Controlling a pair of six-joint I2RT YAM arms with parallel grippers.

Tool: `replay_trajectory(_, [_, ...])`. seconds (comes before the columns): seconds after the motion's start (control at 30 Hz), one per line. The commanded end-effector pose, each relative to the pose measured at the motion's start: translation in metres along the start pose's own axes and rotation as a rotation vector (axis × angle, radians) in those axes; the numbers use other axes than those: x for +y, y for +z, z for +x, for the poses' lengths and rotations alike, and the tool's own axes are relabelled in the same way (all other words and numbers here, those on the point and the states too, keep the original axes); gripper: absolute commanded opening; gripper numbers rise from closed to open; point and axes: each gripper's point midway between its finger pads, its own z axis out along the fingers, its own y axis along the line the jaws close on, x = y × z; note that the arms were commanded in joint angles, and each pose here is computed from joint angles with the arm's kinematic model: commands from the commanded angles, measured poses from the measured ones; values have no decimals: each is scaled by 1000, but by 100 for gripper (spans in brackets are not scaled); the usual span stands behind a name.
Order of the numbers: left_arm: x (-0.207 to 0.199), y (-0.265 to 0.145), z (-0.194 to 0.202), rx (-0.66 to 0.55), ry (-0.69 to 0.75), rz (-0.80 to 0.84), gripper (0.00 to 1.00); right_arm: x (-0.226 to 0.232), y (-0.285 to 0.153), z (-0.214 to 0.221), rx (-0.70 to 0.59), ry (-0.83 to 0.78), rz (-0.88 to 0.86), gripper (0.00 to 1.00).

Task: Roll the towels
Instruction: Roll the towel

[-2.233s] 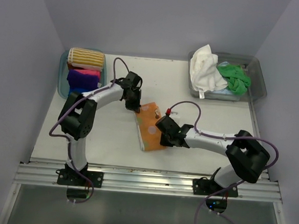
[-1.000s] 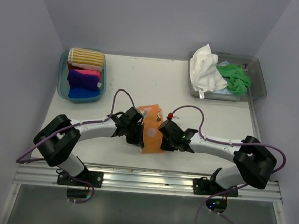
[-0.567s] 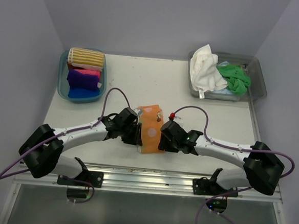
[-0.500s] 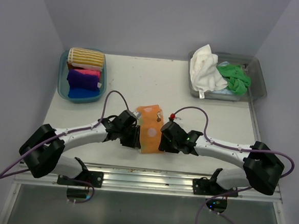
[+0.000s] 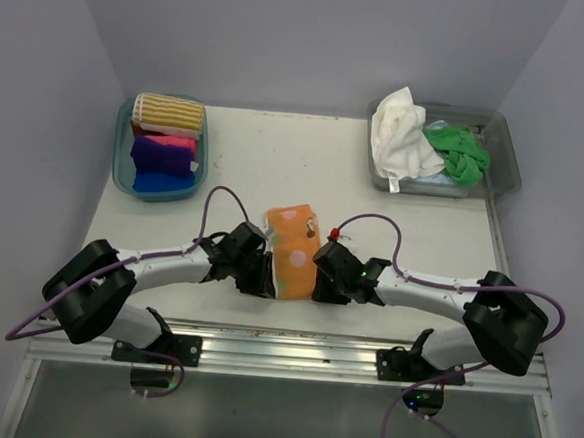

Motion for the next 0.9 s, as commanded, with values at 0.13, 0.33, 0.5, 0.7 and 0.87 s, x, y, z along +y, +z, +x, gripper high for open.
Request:
replay_trajectory(0.13, [-6,8,4,11,-11,49,27,7,4,-3,-14,-12,-19,32])
replay_trajectory(0.33, [-9,3,2,-11,-1,63,27,6,5,-4,-15,-19,-6,3])
replay_trajectory(0.5, [-15,-8,-4,-66,12,88,29,11,4,-4,-8,-21,-26,0])
replay_trajectory(0.7, [-13,-14,-4,-89,21,88,31,26,3,1,6,-25,-68,0])
replay_trajectory(0.87, [-12,-12,-2,-97,4,103,32,36,5,4,10,-41,-73,0])
